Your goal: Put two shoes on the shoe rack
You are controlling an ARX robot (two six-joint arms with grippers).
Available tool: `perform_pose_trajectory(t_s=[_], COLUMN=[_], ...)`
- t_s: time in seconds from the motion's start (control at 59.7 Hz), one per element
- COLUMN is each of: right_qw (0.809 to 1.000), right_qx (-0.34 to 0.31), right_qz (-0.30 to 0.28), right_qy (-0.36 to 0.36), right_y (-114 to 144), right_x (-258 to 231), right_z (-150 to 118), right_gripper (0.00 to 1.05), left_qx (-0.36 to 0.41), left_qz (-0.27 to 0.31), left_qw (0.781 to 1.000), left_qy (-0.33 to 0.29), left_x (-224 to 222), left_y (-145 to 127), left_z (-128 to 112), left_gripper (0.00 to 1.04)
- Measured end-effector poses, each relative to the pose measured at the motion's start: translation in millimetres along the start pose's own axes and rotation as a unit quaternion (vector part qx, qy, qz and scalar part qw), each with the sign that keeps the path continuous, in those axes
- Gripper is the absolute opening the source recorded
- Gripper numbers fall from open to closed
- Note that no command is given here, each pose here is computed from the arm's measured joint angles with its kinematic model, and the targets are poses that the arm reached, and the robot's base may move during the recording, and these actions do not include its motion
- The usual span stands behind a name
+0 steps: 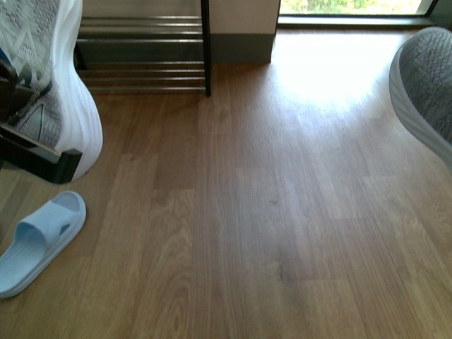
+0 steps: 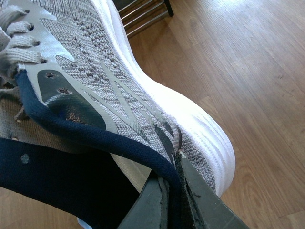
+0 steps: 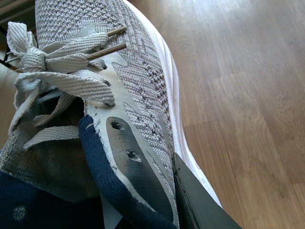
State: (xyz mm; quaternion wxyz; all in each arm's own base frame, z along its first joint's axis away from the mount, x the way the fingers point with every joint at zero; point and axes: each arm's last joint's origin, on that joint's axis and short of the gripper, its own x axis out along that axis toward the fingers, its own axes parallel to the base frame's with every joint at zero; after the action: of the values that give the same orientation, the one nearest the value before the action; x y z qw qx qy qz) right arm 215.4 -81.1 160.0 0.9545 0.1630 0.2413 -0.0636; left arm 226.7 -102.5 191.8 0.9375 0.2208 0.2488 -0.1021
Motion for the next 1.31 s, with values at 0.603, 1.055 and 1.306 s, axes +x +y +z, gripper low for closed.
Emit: perform_pose_trajectory(t_s=[0.603, 1.055, 1.306], right_qw=[1.0, 1.0, 1.0], right_qx=[0.0, 0.0, 0.0], right_qz=[0.0, 0.0, 0.002], right_qy=[0.0, 0.0, 0.0], right_y=[0.0, 0.1, 0.2], right_x=[0.0, 0.0, 0.0], right_z=[0.0, -0.2, 0.0], right_gripper=[0.01, 0.01, 0.01], left_qx=[0.001, 0.001, 0.001], left_qz=[-0.002, -0.002, -0.002], left_qw=[1.0, 1.0, 1.0], left_qy=[0.0, 0.0, 0.0], left_x=[-0.2, -0.2, -0.1], left_y=[-0.7, -0.8, -0.8], left_z=[-0.1, -0.2, -0.3], left_gripper=[0.02, 0.02, 0.02])
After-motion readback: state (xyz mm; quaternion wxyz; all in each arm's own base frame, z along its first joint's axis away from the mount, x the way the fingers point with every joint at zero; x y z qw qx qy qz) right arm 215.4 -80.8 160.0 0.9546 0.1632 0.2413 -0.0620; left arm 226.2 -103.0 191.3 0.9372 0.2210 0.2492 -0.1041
